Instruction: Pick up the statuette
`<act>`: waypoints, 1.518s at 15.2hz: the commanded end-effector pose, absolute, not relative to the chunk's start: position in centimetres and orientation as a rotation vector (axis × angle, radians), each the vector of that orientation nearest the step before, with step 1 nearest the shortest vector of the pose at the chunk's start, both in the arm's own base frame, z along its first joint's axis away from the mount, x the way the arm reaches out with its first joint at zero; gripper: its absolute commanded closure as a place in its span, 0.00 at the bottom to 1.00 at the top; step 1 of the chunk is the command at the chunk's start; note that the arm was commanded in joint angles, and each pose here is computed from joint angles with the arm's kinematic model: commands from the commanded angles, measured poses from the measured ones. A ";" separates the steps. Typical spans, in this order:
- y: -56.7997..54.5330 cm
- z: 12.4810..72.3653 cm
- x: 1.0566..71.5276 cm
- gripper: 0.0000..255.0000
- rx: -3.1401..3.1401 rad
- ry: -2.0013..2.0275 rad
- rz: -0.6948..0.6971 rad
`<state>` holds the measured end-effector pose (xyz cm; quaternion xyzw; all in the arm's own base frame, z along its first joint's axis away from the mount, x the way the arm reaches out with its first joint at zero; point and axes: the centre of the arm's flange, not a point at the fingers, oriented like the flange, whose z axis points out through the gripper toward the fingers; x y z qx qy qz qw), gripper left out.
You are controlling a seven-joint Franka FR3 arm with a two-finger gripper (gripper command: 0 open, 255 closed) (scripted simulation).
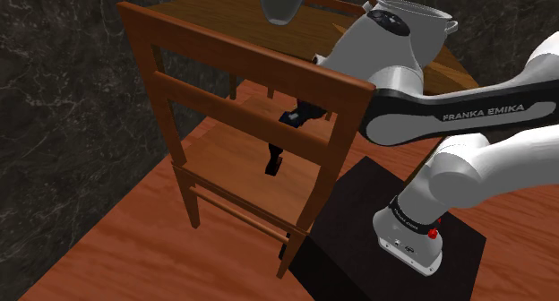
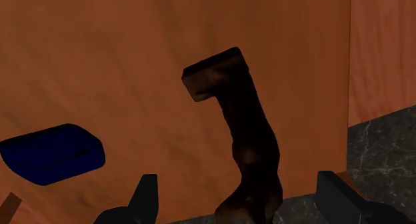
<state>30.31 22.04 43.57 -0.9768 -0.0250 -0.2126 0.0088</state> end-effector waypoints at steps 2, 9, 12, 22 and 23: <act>24.0 41.5 30.3 0.00 -3.041 -0.101 -0.735; 24.0 38.1 30.3 0.00 -3.041 -0.101 -0.735; 24.3 37.8 29.6 1.00 -3.041 -0.102 -0.737; 24.0 39.1 30.3 1.00 -3.041 -0.101 -0.735; 24.0 39.7 30.3 1.00 -3.041 -0.101 -0.735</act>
